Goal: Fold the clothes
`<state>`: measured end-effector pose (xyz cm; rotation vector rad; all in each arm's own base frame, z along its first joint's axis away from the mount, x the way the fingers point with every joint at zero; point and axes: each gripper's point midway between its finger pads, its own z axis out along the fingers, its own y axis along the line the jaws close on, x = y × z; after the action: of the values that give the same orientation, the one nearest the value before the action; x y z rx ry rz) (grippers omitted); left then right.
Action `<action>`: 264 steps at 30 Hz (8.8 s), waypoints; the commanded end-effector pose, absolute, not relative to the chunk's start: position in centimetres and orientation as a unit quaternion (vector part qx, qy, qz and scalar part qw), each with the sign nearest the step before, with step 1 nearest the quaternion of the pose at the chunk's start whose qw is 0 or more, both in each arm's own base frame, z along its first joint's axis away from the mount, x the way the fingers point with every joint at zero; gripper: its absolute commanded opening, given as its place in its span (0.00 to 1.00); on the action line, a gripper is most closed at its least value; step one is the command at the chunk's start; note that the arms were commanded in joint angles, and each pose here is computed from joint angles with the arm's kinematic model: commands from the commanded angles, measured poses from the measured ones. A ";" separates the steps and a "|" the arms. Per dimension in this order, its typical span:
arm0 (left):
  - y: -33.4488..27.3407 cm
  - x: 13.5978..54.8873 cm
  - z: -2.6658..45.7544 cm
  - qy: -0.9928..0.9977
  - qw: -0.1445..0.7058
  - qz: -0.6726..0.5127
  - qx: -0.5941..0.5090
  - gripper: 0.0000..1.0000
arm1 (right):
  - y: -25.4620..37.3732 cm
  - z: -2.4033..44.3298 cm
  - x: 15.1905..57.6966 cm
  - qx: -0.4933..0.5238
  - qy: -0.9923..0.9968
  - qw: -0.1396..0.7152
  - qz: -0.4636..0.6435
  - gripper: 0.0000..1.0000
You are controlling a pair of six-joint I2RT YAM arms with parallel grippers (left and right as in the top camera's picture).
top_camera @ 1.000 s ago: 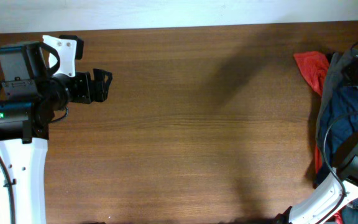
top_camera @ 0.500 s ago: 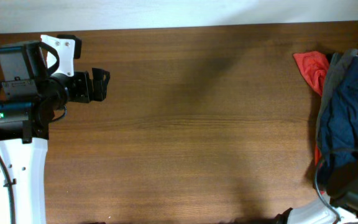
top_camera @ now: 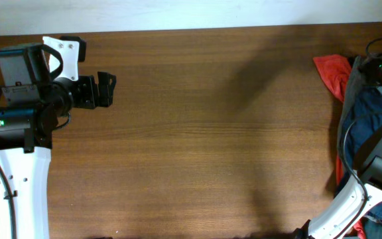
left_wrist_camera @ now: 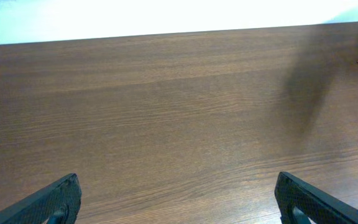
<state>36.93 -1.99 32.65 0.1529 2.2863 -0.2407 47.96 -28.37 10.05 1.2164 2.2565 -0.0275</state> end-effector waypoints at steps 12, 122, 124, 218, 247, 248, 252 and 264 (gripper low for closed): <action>-1.0 38.0 34.1 0.896 0.436 -0.065 0.052 0.99 | -17.1 26.7 48.3 0.187 0.893 0.408 0.036 0.10; 6.0 34.3 1.7 0.980 -0.170 -0.038 -0.098 0.00 | 6.1 2.0 30.3 0.082 0.974 -0.123 0.172 0.09; 6.0 34.2 1.7 0.980 -0.171 -0.038 -0.098 0.01 | 5.9 1.9 31.3 0.075 0.977 -0.101 0.172 0.04; 6.4 34.3 1.7 0.980 -0.168 -0.039 -0.103 0.01 | 17.3 16.8 33.5 -0.174 0.976 0.121 0.056 0.20; 6.4 34.3 1.7 0.980 -0.168 -0.040 -0.103 0.00 | 3.6 2.8 45.3 0.205 0.952 0.056 0.220 0.72; 6.4 34.3 1.7 0.980 -0.168 -0.040 -0.103 0.01 | 4.1 2.3 45.6 0.201 0.950 0.054 0.231 0.72; 6.4 34.3 1.7 0.980 -0.168 -0.040 -0.104 0.01 | 7.2 2.8 47.2 0.165 0.934 0.072 0.309 0.54; 6.4 34.2 1.7 0.979 -0.169 -0.039 -0.103 0.01 | 11.1 21.6 53.9 -0.071 0.836 0.343 0.421 0.04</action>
<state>34.41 6.04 2.08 -0.3358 3.4503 -0.1501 53.79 9.81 10.50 0.1219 2.4136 1.1190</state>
